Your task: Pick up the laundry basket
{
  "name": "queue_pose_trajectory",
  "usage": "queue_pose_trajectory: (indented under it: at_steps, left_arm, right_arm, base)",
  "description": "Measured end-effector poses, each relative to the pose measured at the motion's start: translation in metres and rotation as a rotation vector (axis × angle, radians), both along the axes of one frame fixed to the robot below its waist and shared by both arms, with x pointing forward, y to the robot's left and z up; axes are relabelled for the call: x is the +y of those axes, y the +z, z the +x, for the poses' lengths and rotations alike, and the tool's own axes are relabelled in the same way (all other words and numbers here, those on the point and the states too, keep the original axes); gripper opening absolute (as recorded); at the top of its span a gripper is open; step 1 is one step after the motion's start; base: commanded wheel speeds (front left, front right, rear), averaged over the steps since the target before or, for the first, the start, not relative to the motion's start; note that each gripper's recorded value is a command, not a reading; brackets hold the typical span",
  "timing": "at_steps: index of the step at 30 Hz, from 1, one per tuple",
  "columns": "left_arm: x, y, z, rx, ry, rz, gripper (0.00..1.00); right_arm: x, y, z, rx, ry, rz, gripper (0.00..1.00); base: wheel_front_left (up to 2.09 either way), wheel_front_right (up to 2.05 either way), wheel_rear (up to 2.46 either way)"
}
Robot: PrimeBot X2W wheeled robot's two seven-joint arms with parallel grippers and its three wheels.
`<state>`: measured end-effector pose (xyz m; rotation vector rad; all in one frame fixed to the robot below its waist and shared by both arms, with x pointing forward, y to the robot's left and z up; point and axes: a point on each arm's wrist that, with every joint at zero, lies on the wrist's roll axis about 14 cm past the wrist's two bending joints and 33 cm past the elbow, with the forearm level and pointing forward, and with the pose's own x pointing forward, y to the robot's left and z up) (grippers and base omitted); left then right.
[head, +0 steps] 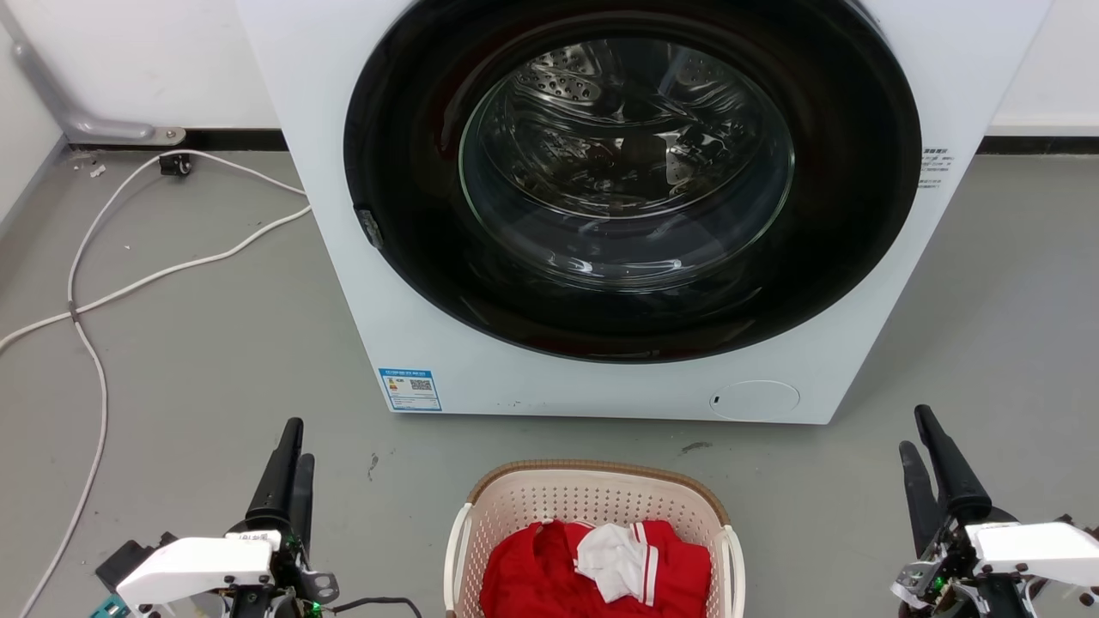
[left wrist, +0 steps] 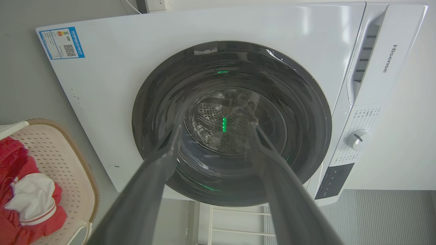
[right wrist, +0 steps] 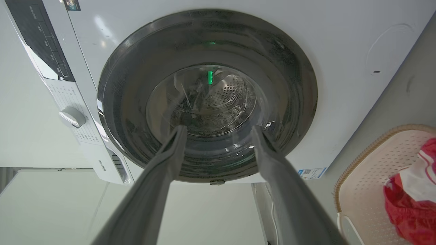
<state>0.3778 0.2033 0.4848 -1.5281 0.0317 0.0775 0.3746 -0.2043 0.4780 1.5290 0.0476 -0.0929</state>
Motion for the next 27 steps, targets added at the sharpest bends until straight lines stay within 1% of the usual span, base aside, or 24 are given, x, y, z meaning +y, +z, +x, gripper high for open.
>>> queue_pose_trajectory:
  at_steps: [2, 3, 4, 10, 17, 27]
  left_arm:
    - [0.001, 0.001, 0.0, -0.001, 0.004, 0.035, 1.0]
    - [0.003, 0.003, 0.0, -0.004, 0.011, 0.067, 1.0]
    - [0.003, 0.003, 0.0, -0.004, 0.011, 0.067, 1.0]
    - [0.007, 0.009, 0.001, -0.003, 0.025, 0.179, 1.0]
    - [0.006, 0.012, 0.0, 0.02, 0.025, 0.341, 1.0]
    - [0.001, 0.014, -0.001, 0.049, 0.025, 0.543, 1.0]
  right_arm:
    - [-0.001, 0.0, 0.0, 0.003, 0.001, -0.048, 1.0]
    - [0.0, 0.002, 0.0, 0.0, 0.004, -0.093, 1.0]
    - [0.0, 0.002, 0.0, 0.0, 0.004, -0.093, 1.0]
    - [-0.002, 0.006, -0.002, -0.006, 0.006, -0.236, 1.0]
    - [-0.002, 0.018, -0.001, -0.038, 0.005, -0.398, 1.0]
    - [0.005, 0.029, -0.003, -0.071, 0.025, -0.632, 1.0]
  base:
    - [0.0, 0.0, 0.0]
    - [0.0, 0.0, 0.0]
    - [0.0, 0.0, 0.0]
    - [0.0, 0.0, 0.0]
    - [0.0, 0.0, 0.0]
    - [0.0, 0.0, 0.0]
